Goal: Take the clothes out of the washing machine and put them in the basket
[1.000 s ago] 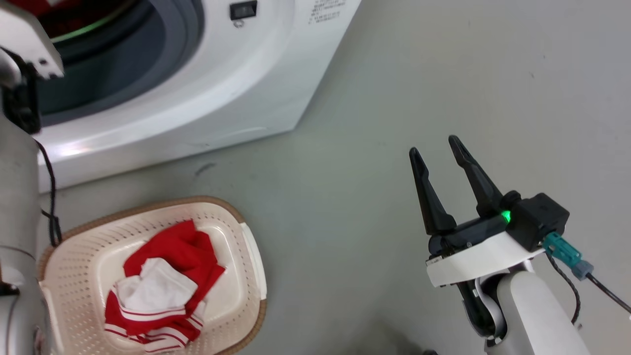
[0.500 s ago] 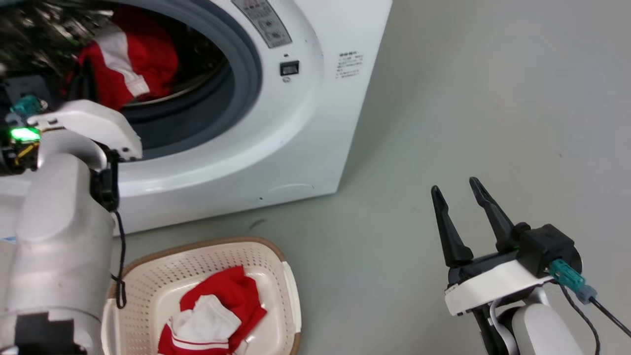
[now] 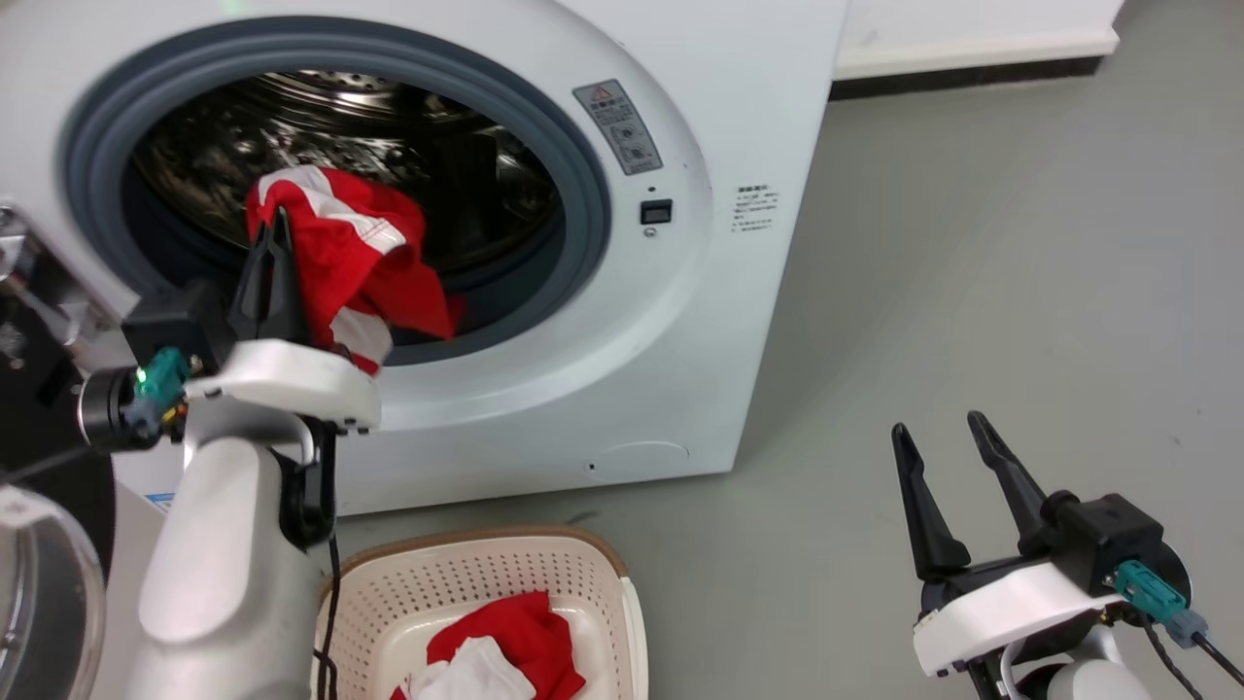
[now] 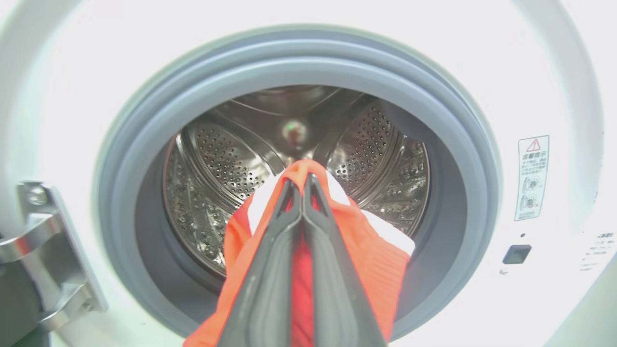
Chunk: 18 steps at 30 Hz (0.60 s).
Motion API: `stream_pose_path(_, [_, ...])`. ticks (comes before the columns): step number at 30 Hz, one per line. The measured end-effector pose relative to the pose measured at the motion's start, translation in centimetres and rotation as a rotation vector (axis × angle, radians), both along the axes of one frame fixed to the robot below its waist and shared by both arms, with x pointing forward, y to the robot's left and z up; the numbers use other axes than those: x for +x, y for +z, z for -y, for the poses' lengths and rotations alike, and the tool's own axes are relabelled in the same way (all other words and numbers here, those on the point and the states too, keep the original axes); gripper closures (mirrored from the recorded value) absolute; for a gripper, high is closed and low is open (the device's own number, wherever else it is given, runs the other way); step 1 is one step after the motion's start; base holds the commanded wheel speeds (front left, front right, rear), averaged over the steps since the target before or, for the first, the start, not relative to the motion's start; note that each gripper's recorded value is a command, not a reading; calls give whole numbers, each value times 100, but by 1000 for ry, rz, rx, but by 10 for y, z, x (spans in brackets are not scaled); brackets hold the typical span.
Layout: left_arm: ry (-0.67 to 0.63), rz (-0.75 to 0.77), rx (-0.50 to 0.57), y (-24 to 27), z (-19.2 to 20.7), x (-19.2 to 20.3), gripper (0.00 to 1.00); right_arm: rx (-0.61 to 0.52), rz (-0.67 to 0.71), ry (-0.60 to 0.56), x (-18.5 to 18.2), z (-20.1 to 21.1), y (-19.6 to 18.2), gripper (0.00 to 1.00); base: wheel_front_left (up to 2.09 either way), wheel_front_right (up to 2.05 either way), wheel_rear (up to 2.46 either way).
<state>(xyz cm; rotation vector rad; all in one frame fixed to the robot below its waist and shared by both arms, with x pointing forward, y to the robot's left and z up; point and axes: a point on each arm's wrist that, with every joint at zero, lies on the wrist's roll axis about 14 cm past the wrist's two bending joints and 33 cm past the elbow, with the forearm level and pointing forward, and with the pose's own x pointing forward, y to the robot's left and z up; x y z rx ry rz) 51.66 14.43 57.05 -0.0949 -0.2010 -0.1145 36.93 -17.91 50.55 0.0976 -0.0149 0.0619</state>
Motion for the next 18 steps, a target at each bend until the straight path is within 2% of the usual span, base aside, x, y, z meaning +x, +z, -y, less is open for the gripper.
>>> stream_pose_path(9, [2, 111, -22, 27, 2, -60, 100, -5, 22, 33, -7, -11, 13, 0, 0, 0, 0])
stream_pose_path(18, [26, -45, -83, -15, 2, -110, 100, -9, 2, 53, -6, -17, 10, 0, 0, 0, 0])
